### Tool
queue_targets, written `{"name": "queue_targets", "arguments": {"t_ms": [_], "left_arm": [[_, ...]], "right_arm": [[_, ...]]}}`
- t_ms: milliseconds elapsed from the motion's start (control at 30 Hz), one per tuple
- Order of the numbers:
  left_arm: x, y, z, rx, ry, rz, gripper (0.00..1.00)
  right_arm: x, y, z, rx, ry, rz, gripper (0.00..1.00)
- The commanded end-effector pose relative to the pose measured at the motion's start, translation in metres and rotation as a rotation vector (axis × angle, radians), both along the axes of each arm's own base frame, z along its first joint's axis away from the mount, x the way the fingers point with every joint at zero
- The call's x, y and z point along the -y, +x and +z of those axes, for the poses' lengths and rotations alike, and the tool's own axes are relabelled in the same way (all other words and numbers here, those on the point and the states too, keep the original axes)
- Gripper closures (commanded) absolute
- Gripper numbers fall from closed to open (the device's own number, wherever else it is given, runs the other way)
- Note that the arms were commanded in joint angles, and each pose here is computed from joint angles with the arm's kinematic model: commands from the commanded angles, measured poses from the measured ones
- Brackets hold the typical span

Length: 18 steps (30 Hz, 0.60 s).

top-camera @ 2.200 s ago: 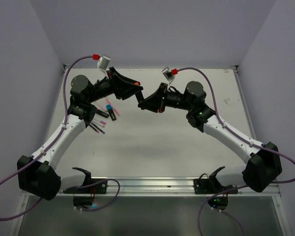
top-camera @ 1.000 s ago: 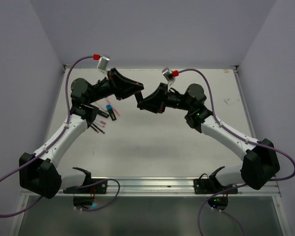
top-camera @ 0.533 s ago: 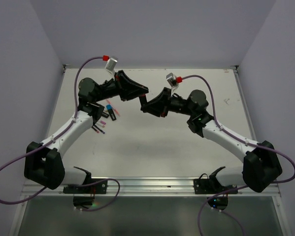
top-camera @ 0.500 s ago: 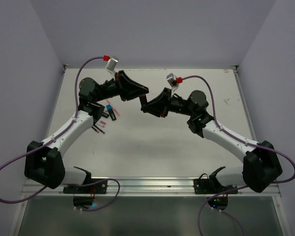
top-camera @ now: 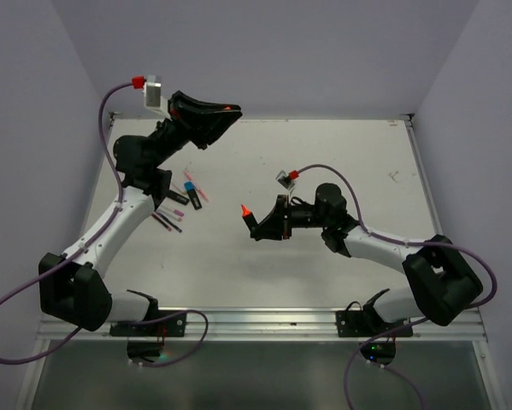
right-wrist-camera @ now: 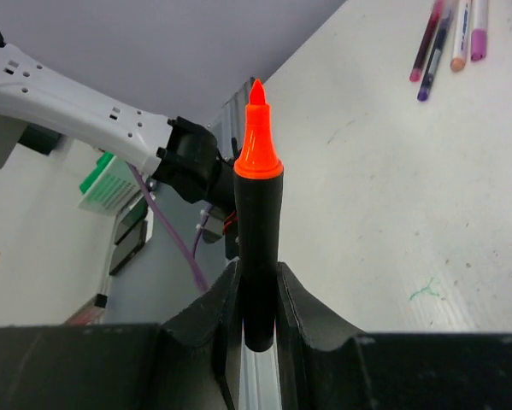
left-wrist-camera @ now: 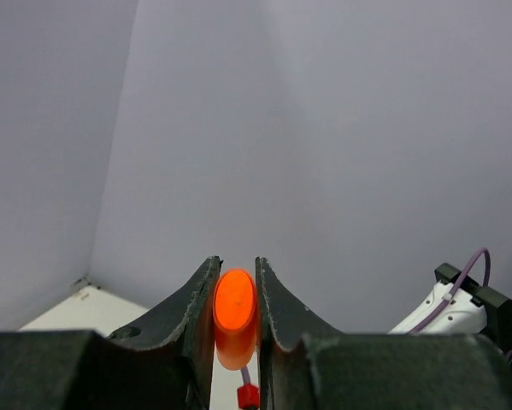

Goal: Open the pen caps

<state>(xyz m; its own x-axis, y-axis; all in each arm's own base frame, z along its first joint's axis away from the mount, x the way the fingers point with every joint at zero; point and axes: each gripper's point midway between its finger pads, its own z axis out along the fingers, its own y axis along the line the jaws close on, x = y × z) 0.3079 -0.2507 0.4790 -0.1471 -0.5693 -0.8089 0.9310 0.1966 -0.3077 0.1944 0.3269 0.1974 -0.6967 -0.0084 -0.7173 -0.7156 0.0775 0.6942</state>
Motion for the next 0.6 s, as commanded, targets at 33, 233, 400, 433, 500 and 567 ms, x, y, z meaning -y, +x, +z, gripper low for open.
{"name": "queue_targets", "arguments": {"t_ms": [33,233,400,433,500,567], "left_arm": [[-0.010,-0.007,0.036,0.134,-0.080,0.052,1.00],[0.003,0.027,-0.040,-0.095,0.042,0.060,1.00],[0.008,0.059,-0.125,-0.338,0.213,0.120,1.00],[0.010,0.067,-0.143,-0.378,0.238,0.128,1.00],[0.010,0.076,-0.174,-0.460,0.289,0.155,1.00],[0.013,0.087,-0.207,-0.546,0.332,0.169,1.00]], "right_arm": [[0.001,-0.011,0.015,0.007,0.065,0.049,1.00],[0.017,0.017,0.012,-0.014,0.052,-0.104,1.00],[0.046,0.042,-0.013,0.021,-0.151,-0.301,1.00],[0.054,0.053,-0.019,0.032,-0.201,-0.380,1.00],[0.067,0.055,-0.030,0.034,-0.299,-0.435,1.00],[0.081,0.061,-0.034,0.046,-0.362,-0.509,1.00]]}}
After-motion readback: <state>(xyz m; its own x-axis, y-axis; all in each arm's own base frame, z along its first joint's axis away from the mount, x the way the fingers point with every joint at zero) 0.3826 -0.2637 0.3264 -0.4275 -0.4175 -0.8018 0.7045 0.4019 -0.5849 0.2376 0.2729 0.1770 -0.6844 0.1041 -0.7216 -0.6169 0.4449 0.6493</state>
